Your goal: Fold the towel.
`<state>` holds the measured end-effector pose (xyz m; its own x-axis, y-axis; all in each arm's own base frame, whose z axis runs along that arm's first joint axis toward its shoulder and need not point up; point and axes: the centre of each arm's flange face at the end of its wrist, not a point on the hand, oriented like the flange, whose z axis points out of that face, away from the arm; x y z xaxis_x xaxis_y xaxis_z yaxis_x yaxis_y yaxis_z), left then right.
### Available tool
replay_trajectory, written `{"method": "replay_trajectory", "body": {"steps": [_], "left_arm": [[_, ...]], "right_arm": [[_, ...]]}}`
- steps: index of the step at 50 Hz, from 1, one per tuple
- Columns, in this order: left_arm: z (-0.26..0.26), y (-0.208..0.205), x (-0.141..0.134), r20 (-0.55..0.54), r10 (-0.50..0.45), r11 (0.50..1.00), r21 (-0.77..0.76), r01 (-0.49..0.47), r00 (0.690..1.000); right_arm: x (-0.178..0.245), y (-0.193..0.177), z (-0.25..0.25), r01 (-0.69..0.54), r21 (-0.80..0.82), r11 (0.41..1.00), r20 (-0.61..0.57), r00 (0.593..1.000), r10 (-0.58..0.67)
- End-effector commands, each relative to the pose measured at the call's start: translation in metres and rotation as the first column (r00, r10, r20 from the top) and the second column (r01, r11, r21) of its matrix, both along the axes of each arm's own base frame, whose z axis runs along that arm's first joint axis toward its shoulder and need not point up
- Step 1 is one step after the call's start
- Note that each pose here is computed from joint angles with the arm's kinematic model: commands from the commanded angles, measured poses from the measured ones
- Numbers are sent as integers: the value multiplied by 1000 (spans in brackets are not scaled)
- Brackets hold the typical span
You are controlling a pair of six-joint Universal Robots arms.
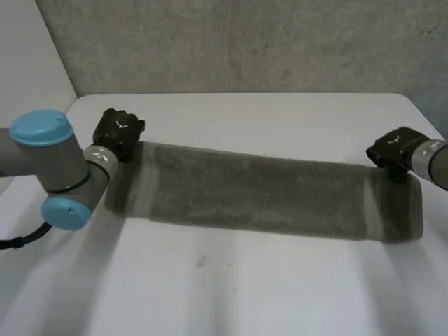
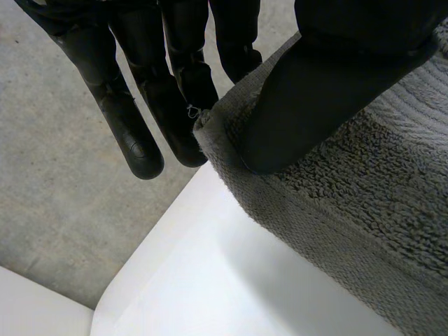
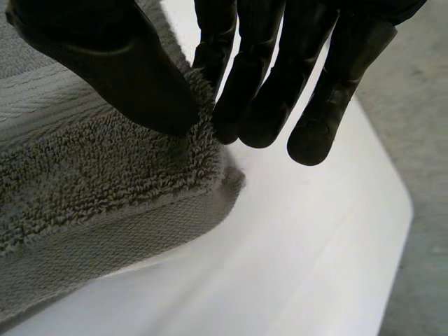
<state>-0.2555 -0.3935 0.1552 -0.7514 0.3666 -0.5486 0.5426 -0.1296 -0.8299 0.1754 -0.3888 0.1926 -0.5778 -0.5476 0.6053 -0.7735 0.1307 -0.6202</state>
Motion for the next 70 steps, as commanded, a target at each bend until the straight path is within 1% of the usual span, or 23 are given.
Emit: {"method": "replay_trajectory", "body": {"steps": [1, 6, 12, 17, 23, 26, 27, 28, 30, 31, 33, 34, 36, 37, 38, 39, 40, 44, 47, 50, 53, 58, 70], "left_arm": [[-16, -17, -4, 12, 13, 999, 32, -13, 1000], [-23, -23, -5, 15, 22, 999, 33, -23, 1000], [-32, -23, -5, 22, 21, 999, 48, -22, 1000], [-36, -24, -4, 26, 36, 998, 51, -38, 999], [-27, -25, -3, 19, 60, 998, 33, -61, 998], [-11, -23, -8, 5, 53, 999, -1, -53, 999], [0, -21, -9, -4, 49, 999, -17, -49, 999], [0, -21, -9, -4, 49, 999, -17, -49, 999], [19, -17, -8, -23, 54, 998, -38, -55, 998], [19, -17, -8, -23, 54, 998, -38, -55, 998], [33, -3, -4, -55, 63, 998, -23, -64, 996], [33, -3, -4, -56, 63, 998, -22, -64, 996], [39, 6, 0, -80, 68, 998, -9, -69, 994], [43, 17, 3, -101, 70, 998, 11, -70, 992], [46, 27, 6, -124, 73, 997, 29, -70, 990], [46, 27, 6, -124, 73, 997, 29, -70, 990], [48, 38, 10, -146, 77, 996, 45, -71, 986], [49, 66, 19, -217, 89, 994, 78, -73, 972], [47, 74, 22, -241, 94, 993, 86, -75, 966], [46, 90, 28, -308, 92, 994, 76, -72, 947], [49, 94, 31, -344, 89, 996, 49, -77, 935], [50, 95, 36, -374, 90, 996, 15, -91, 923], [44, 97, 38, -374, 98, 995, 20, -97, 922]], "right_arm": [[13, -23, -3, -6, -101, 995, -3, 1000, 5], [20, -36, -8, -13, -164, 986, -2, 1000, 13], [28, -44, -21, -17, -174, 985, -11, 1000, 15], [29, -50, -36, 37, -168, 985, -42, 998, -45], [27, -52, -32, 81, -184, 980, -46, 995, -91], [29, -51, -20, 100, -199, 975, 2, 995, -102], [30, -48, -8, 121, -207, 971, 50, 992, -113], [30, -48, -7, 121, -207, 971, 50, 992, -113], [28, -41, 22, 163, -227, 960, 155, 979, -130], [28, -41, 23, 164, -227, 960, 155, 979, -130], [24, -26, 40, 189, -213, 959, 218, 966, -142], [24, -26, 40, 189, -213, 959, 218, 965, -142], [24, -5, 55, 167, -204, 965, 255, 960, -112], [24, -5, 55, 167, -204, 965, 255, 960, -112], [23, 8, 57, 147, -192, 970, 260, 961, -94], [23, 8, 57, 147, -192, 970, 260, 961, -94], [23, 20, 56, 129, -178, 976, 265, 961, -78], [20, 51, 45, 88, -133, 987, 280, 959, -48], [16, 58, 34, 85, -108, 990, 282, 958, -51], [6, 73, 0, 90, -57, 994, 284, 956, -70], [-3, 78, -18, 108, -46, 993, 286, 954, -90], [-18, 78, -34, 151, -57, 987, 288, 949, -129], [-39, 57, -66, 205, -56, 977, 274, 944, -182]]}}
